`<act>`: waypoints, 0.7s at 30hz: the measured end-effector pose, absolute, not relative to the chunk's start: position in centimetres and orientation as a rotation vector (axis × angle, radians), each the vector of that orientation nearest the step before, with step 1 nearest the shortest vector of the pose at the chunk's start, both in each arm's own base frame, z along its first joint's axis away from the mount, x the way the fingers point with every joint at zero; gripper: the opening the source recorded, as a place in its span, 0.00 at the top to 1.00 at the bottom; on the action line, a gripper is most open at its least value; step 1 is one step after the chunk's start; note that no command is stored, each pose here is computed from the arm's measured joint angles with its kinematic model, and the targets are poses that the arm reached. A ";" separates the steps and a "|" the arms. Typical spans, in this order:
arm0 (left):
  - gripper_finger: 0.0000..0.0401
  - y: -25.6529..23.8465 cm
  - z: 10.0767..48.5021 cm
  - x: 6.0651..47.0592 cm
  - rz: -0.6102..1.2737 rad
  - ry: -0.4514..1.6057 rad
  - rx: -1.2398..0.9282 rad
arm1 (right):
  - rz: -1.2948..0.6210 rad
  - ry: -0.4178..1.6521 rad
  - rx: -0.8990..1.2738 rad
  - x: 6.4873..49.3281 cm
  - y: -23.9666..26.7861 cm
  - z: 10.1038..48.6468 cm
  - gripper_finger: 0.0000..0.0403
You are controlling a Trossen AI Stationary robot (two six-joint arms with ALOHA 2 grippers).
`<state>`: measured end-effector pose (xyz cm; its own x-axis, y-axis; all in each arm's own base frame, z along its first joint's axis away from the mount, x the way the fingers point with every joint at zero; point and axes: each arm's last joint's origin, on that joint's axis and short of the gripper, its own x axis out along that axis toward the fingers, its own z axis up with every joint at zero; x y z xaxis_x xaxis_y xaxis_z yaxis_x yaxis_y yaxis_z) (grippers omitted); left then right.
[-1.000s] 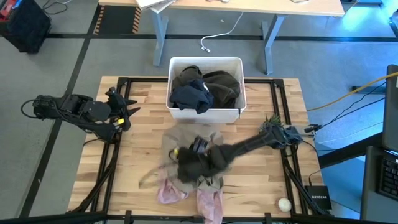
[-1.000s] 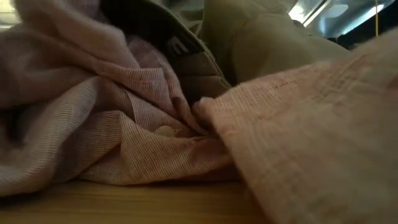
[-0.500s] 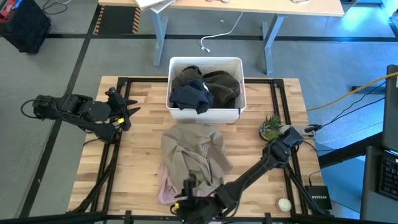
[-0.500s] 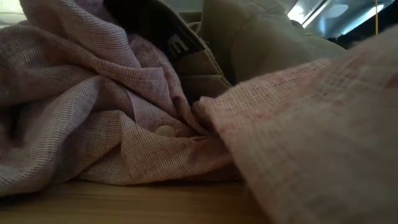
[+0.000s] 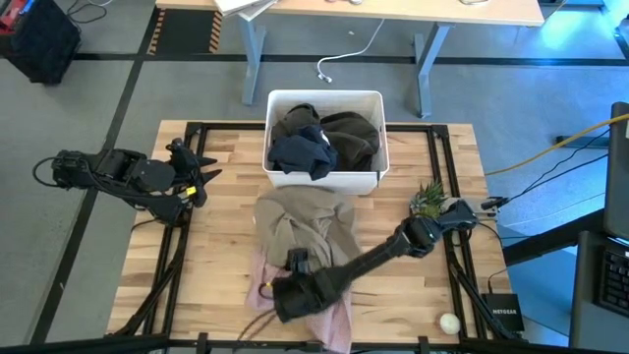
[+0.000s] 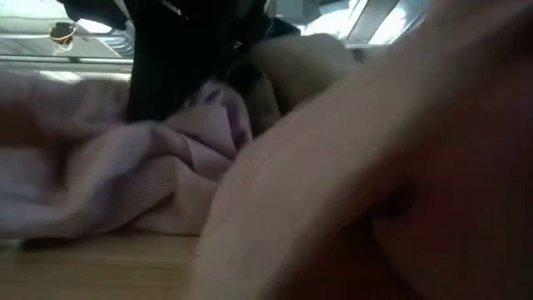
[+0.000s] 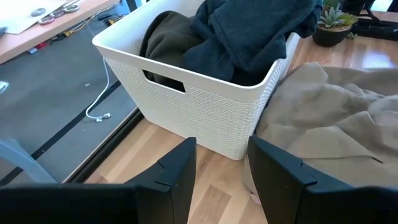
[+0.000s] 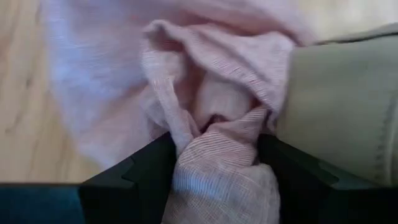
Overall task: Sort clothes
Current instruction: Put the pink polo shirt into the white bin
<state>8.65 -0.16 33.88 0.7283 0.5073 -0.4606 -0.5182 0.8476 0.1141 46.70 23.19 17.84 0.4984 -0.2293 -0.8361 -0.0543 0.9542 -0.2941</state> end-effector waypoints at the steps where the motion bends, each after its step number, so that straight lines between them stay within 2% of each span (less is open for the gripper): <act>1: 0.65 -0.2 33.9 8.6 0.565 0.501 -0.022 | -0.069 1.074 -0.260 46.9 22.9 17.6 0.40; 4: 0.65 -0.2 33.9 8.6 0.565 0.503 -0.021 | -0.003 1.141 -0.168 47.4 22.2 16.2 0.40; 10: 0.65 -0.2 33.9 8.6 0.566 0.502 -0.025 | -0.104 1.245 -0.166 46.8 21.0 12.9 0.40; 16: 0.65 -0.2 33.9 8.7 0.566 0.500 -0.026 | -0.083 1.267 -0.152 46.4 20.9 11.0 0.40; 19: 0.65 -0.2 33.9 8.7 0.566 0.499 -0.027 | -0.055 1.271 -0.138 46.4 20.9 10.8 0.45; 21: 0.65 -0.2 33.9 8.7 0.566 0.499 -0.027 | -0.049 1.266 -0.131 46.5 21.0 10.8 0.52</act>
